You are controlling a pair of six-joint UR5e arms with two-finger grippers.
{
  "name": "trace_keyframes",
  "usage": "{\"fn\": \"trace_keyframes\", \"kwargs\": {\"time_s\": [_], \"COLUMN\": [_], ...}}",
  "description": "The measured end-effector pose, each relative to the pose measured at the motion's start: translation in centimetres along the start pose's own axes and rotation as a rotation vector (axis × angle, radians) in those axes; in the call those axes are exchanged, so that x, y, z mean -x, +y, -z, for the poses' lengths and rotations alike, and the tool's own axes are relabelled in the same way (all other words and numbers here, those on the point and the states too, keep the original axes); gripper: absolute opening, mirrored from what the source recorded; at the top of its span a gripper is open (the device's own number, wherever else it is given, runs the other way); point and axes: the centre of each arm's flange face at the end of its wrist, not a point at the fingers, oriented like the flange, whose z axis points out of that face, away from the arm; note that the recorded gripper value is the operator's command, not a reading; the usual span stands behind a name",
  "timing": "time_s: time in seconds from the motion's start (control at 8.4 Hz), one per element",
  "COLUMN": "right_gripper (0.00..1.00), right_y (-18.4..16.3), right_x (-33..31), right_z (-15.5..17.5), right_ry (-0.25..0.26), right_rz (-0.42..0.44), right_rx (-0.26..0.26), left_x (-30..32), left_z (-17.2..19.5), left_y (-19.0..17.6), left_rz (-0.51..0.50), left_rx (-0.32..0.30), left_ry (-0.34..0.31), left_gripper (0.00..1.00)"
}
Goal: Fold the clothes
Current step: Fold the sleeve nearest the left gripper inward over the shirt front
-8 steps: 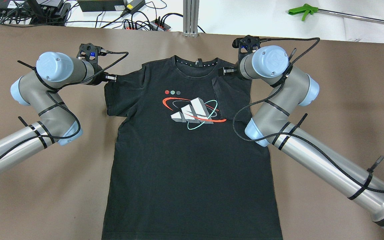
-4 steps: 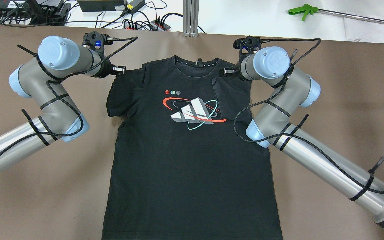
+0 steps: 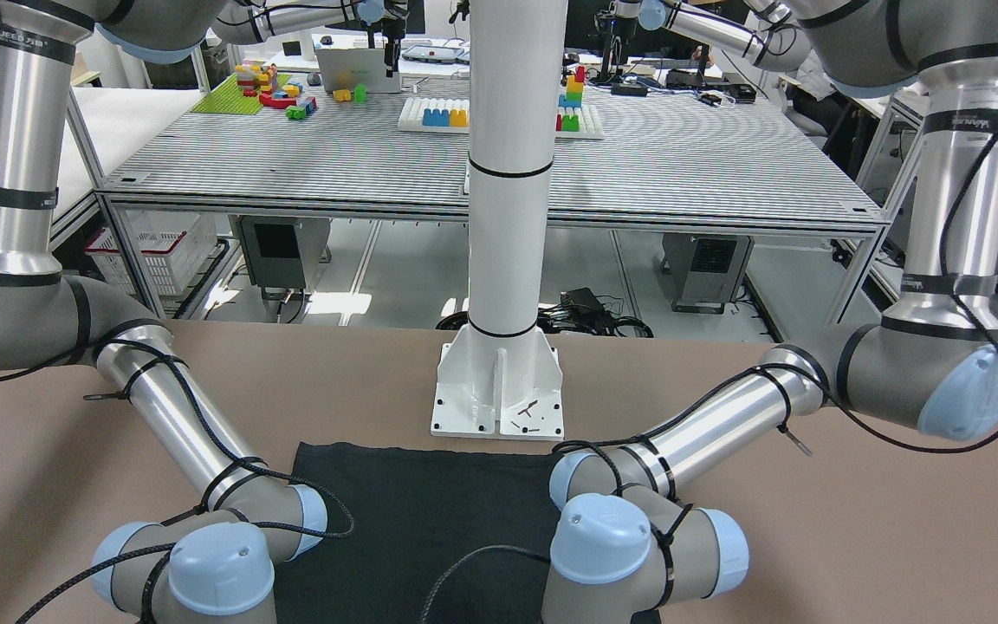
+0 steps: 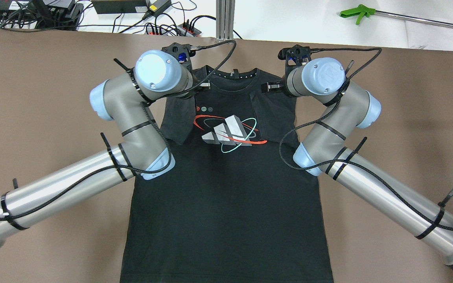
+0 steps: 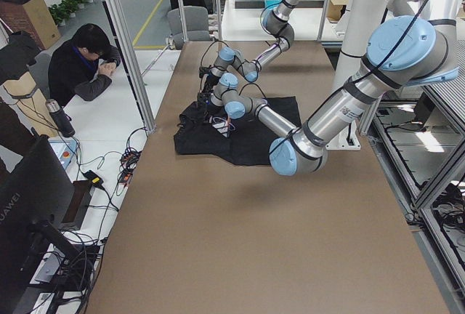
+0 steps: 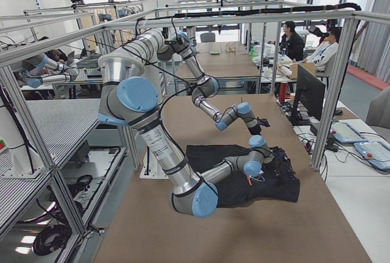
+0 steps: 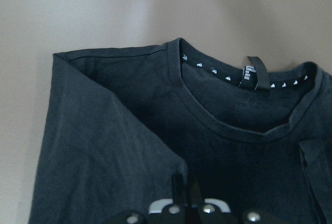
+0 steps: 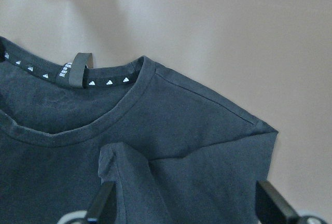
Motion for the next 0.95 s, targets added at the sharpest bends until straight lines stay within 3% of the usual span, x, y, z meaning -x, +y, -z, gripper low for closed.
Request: {"fn": "trace_keyframes", "kwargs": {"time_s": [0.12,0.36,0.6,0.71,0.95], "right_gripper": [0.94,0.94,0.94,0.94,0.94], "right_y": [0.1,0.4,0.6,0.6,0.6], "right_x": [-0.1,-0.2,-0.3,-0.3,-0.1], "right_z": [-0.1,-0.2,-0.4,-0.3,0.6], "right_ry": [0.002,0.004,0.006,0.004,-0.011], "right_rz": [0.0,0.001,0.002,0.003,0.004], "right_rx": [0.001,0.004,0.006,0.006,0.004], "left_x": [-0.8,0.0,0.1,-0.7,-0.7], "left_z": [-1.6,-4.8,-5.3,-4.5,-1.4], "left_y": [-0.2,2.8,4.4,4.0,1.0], "left_rz": [0.013,-0.012,-0.025,-0.02,0.006], "left_rx": [-0.022,-0.111,-0.173,-0.16,-0.076], "left_ry": [-0.03,-0.044,-0.018,0.011,0.078], "left_gripper": [0.94,0.95,0.95,0.95,0.95]}}
